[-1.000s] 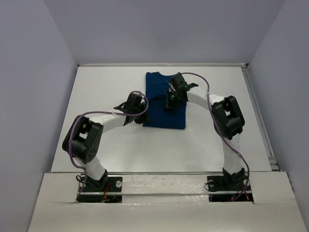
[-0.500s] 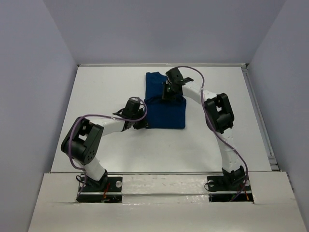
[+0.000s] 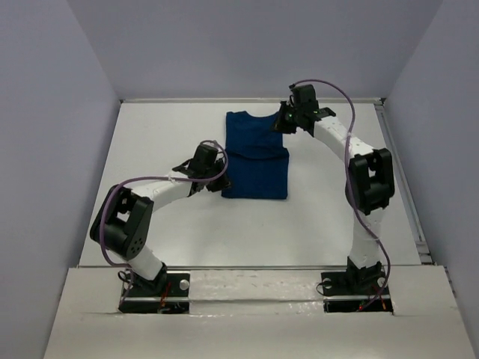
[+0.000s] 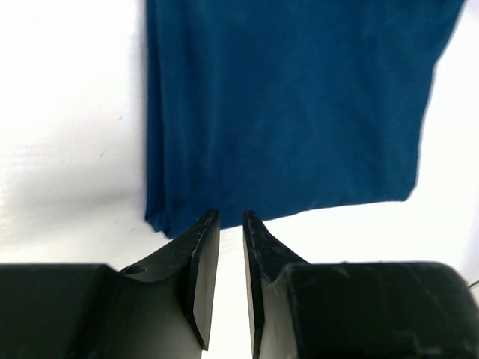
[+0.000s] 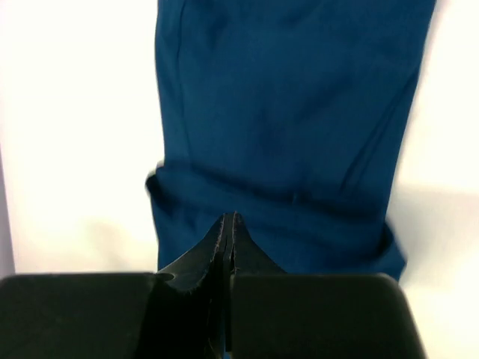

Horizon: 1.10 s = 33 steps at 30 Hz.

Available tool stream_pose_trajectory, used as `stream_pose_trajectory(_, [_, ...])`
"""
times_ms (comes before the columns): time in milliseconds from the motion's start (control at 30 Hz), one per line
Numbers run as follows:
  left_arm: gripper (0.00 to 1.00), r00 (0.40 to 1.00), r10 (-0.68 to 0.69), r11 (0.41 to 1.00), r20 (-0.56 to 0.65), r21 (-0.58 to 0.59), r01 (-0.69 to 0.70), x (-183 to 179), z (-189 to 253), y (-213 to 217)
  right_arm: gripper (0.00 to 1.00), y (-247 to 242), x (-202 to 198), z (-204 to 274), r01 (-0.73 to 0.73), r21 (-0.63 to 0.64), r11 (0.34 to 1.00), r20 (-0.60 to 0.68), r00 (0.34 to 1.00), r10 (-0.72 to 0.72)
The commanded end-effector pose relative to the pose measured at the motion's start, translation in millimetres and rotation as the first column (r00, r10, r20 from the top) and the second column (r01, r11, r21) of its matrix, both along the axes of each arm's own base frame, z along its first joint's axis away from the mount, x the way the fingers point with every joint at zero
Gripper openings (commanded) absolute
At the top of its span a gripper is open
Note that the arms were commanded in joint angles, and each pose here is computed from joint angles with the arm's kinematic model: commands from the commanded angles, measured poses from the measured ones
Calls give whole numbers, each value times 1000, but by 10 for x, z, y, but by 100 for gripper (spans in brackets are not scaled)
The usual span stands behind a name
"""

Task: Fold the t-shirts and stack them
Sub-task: Fold the folded rectangular tshirt in 1/3 of the way

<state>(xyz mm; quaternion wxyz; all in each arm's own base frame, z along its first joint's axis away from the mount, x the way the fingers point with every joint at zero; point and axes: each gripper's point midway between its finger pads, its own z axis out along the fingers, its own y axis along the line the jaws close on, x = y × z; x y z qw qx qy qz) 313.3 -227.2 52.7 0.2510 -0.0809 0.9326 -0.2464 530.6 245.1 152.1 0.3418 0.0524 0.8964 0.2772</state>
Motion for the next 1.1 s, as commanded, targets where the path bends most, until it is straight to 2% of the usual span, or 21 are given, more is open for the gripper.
stream_pose_trajectory(0, [20, 996, -17, 1000, 82, -10, 18, 208, 347, -74, 0, 110, -614, 124, -138, 27, 990, 42, 990, 137])
stream_pose_trajectory(100, [20, 998, -29, 999, 54, -15, 30, 245, 242, -137, 0, 85, -999, -217, -216, 33, 976, -68, 974, 218])
stream_pose_trajectory(267, [20, 998, -31, 999, 51, -5, 31, 242, 194, -124, 0, -22, -1123, -545, -208, -14, 978, -134, 970, 205])
stream_pose_trajectory(567, [20, 1000, -26, 998, 15, 51, 25, 161, -18, 18, 0, 132, -566, -602, -159, -21, 987, -123, 980, 155])
stream_pose_trajectory(833, [20, 1000, -21, 997, 0, 77, 21, 66, -89, 101, 0, 119, -64, -789, -88, -76, 993, -107, 991, 79])
stream_pose_trajectory(933, [20, 1000, -25, 997, -1, 75, 25, 49, -66, 102, 0, 82, 177, -651, -57, -52, 997, -64, 997, 54])
stream_pose_trajectory(1067, [20, 999, -31, 997, 36, 66, 29, 109, 138, 80, 0, 124, 202, -263, -72, -26, 997, -11, 997, 72])
